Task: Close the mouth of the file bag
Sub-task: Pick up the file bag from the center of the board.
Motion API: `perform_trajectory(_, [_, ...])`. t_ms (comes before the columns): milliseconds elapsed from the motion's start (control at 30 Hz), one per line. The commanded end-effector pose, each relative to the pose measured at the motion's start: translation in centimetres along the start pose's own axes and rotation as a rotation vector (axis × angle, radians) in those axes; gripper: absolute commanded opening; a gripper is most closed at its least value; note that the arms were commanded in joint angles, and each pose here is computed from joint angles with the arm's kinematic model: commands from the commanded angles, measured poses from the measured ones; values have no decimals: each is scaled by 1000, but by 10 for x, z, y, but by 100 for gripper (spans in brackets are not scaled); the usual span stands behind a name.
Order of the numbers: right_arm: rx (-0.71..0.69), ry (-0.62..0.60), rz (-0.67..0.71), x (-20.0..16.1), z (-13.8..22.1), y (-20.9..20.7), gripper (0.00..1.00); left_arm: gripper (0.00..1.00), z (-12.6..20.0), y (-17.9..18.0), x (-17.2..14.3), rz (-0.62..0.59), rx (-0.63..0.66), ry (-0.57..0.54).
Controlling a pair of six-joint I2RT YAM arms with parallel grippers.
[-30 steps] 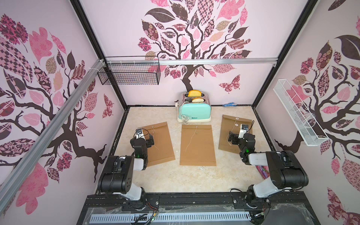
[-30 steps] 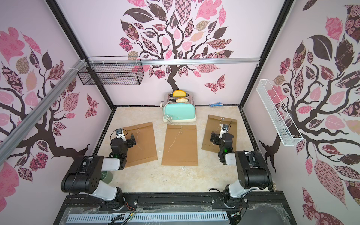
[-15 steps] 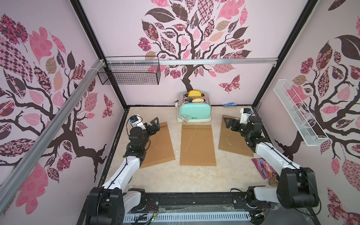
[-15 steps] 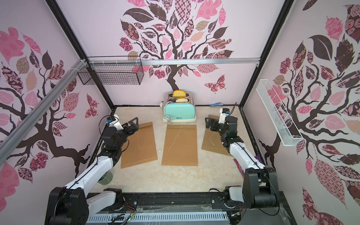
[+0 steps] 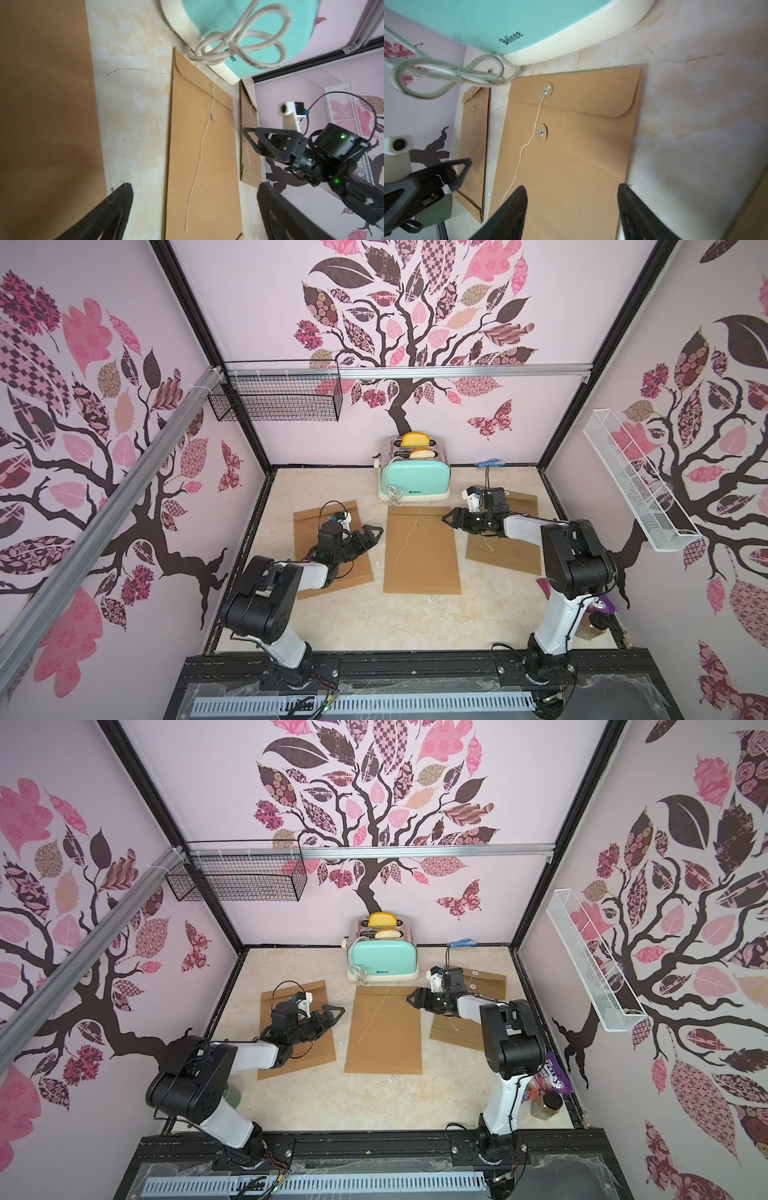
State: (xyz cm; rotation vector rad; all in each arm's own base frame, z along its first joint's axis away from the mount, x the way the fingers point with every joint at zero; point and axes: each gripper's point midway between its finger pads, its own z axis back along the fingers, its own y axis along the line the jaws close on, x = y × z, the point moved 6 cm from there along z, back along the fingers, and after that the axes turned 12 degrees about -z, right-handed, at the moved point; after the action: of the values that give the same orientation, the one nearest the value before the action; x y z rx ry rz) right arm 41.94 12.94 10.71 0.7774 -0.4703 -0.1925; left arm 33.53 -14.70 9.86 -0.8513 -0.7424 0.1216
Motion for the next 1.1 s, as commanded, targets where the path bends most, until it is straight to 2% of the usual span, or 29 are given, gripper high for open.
perform_trajectory(0, [-39, 14, 14, 6, -4, 0, 69, 98, -14, -16, 10, -9, -123, -27])
perform_trajectory(233, [-75, 73, -17, -10, -13, -11, 67, 98, -30, -24, -5, -17, -106, 45])
perform_trajectory(333, [-84, 115, -50, -20, -15, -15, 66, 98, -38, -19, -23, 26, -16, 120])
perform_trajectory(433, [-54, 141, -69, -31, -14, -16, 64, 98, -36, -13, -33, 65, 51, 121])
perform_trajectory(567, [-48, 146, -84, -40, -12, -19, 64, 98, -28, -19, -34, -36, 250, 130])
perform_trajectory(633, [-44, 141, -79, -41, -11, -18, 64, 98, -34, -23, -35, -26, 208, 141])
perform_trajectory(867, [-40, 147, -67, -42, -8, -16, 64, 98, -45, -9, -48, 29, 225, 165])
perform_trajectory(1067, [-22, 163, -79, -45, -12, -18, 64, 98, -53, -19, -54, 76, 41, 133])
